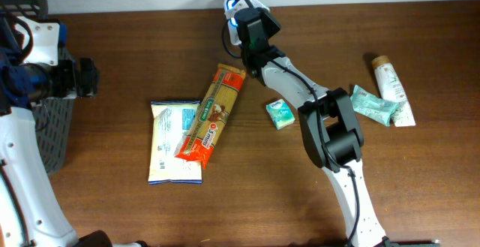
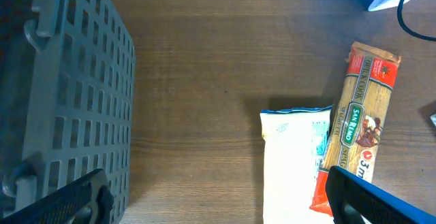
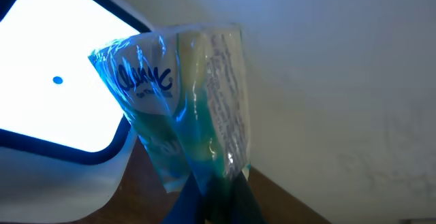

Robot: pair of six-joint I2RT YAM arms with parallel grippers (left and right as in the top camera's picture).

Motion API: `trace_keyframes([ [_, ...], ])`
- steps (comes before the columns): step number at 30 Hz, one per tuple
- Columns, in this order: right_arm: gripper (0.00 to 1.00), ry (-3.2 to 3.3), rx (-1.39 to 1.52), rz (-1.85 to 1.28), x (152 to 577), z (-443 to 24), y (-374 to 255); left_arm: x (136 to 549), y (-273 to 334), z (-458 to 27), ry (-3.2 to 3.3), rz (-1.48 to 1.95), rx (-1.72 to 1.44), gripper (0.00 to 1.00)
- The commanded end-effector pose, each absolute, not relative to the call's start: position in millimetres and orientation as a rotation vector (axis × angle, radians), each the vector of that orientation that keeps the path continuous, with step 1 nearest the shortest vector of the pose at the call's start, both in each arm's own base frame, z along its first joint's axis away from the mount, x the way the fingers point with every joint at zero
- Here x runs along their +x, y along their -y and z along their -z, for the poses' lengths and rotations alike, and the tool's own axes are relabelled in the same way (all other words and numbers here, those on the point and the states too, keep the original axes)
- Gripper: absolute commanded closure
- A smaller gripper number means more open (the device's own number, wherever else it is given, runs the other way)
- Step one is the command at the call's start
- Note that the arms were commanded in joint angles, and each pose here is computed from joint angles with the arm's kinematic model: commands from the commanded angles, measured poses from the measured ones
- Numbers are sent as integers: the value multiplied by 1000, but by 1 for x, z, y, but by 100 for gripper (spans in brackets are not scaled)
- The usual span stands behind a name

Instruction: Scan the item barcode

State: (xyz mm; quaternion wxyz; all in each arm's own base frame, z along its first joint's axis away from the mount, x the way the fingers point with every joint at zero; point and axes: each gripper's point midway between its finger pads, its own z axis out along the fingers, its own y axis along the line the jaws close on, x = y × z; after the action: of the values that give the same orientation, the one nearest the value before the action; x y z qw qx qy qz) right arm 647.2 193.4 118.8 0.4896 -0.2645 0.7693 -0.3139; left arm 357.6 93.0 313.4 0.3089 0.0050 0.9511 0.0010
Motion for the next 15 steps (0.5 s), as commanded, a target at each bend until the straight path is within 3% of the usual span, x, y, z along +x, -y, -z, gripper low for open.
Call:
trace_keyframes([
  [1,96,-1844,-659,757,644,-128,-208,358,-93,-314,-2511,4,28,1],
  [9,96,-1798,-632,736,642,-143,-221,358,-93,-314,-2510,4,29,1],
  [15,96,-1823,-595,691,617,-188,-236,358,-93,-314,-2511,4,28,1],
])
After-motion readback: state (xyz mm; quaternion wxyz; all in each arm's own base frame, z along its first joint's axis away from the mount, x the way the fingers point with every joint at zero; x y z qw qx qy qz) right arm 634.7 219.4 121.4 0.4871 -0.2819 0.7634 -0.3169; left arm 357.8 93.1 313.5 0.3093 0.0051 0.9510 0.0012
